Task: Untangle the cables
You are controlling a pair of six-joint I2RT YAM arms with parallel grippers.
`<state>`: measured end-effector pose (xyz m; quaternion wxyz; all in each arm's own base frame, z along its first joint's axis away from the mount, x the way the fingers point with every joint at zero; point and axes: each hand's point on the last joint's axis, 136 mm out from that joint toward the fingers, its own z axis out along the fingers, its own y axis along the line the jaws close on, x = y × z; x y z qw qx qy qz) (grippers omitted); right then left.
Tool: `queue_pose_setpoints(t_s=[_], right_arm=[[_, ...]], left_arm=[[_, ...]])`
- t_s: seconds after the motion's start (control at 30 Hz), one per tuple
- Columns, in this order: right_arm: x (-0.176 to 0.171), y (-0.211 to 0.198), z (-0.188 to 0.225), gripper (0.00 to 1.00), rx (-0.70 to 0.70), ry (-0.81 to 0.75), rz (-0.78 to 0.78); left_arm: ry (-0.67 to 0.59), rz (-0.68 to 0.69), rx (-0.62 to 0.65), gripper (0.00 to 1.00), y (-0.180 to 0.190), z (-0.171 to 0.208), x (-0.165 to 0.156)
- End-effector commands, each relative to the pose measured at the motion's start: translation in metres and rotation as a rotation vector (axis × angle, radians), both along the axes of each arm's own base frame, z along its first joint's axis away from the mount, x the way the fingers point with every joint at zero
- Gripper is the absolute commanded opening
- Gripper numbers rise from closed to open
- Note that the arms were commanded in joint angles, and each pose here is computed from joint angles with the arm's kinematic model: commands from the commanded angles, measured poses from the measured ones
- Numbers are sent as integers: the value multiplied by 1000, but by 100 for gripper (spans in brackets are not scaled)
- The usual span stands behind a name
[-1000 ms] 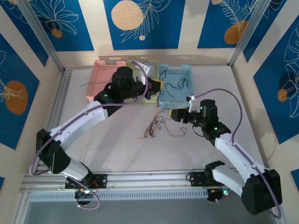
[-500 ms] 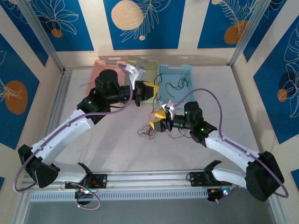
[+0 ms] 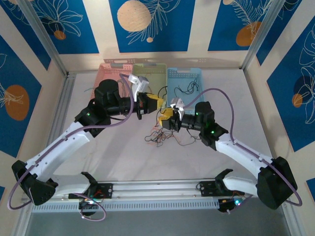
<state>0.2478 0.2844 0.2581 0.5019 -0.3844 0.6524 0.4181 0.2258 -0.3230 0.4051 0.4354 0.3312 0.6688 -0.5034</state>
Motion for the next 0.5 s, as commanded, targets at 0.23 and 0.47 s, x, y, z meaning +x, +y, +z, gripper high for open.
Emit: queue_pose_setpoints(t_s=[0.23,0.47], right_arm=[[-25,8,32,7,58,-115,92],[-41,-8,52,0,84,-155,58]], left_arm=[[11,8,4,0,3,-5,1],[8,261,158,0,22,-40,42]])
